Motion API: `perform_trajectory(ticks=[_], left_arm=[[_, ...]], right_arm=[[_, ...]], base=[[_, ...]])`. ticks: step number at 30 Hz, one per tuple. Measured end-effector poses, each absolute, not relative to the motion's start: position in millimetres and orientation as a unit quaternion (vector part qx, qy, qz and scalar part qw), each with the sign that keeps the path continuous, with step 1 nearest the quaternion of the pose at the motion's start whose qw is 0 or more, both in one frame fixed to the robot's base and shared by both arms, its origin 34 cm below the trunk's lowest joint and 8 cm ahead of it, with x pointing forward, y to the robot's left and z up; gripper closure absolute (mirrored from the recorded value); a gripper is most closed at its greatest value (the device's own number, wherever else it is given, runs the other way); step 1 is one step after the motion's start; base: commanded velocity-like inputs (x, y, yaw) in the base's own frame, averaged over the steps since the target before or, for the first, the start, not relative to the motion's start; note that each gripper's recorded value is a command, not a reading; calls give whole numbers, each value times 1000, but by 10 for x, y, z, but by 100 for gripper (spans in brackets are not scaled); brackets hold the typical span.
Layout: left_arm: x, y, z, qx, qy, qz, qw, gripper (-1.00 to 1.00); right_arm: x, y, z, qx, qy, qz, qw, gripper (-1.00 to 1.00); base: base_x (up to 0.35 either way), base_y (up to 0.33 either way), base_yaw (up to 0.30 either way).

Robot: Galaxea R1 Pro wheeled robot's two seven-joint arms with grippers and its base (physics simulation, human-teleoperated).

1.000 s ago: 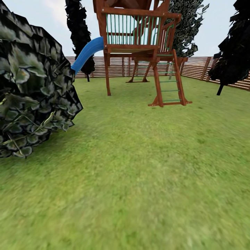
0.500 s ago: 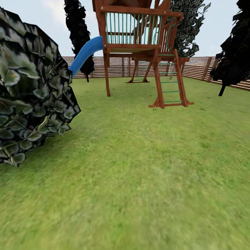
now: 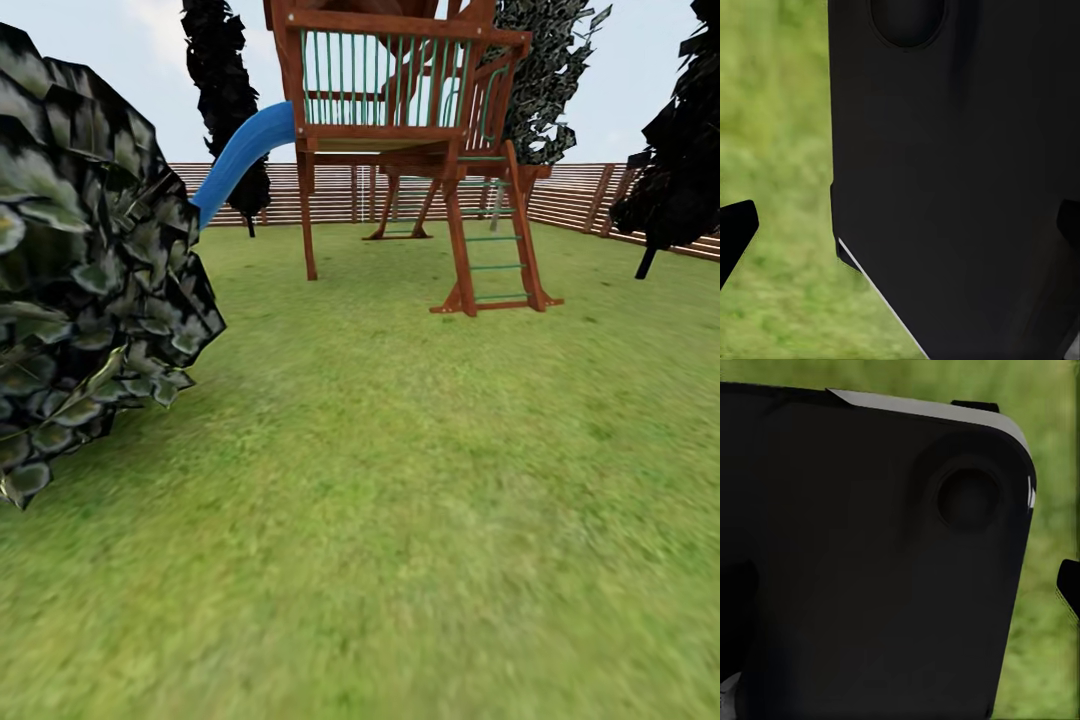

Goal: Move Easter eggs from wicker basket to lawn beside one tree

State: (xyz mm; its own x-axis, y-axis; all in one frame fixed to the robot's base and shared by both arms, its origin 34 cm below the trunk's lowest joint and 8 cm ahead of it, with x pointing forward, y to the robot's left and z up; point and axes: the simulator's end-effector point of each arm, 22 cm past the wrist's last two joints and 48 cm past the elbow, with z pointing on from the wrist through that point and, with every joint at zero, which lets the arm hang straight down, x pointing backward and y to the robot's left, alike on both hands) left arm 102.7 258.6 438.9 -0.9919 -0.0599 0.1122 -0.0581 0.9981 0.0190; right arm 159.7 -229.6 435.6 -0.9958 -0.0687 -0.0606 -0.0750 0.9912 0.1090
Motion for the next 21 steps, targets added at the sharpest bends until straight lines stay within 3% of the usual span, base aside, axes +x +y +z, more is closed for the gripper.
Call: perform_trajectory(ticks=[21], left_arm=[[1027, 2586, 4389, 29, -998, -8, 56, -100]], right_arm=[[1599, -2314, 4356, -36, 997, 54, 29, -100]], base=[[314, 0, 0]])
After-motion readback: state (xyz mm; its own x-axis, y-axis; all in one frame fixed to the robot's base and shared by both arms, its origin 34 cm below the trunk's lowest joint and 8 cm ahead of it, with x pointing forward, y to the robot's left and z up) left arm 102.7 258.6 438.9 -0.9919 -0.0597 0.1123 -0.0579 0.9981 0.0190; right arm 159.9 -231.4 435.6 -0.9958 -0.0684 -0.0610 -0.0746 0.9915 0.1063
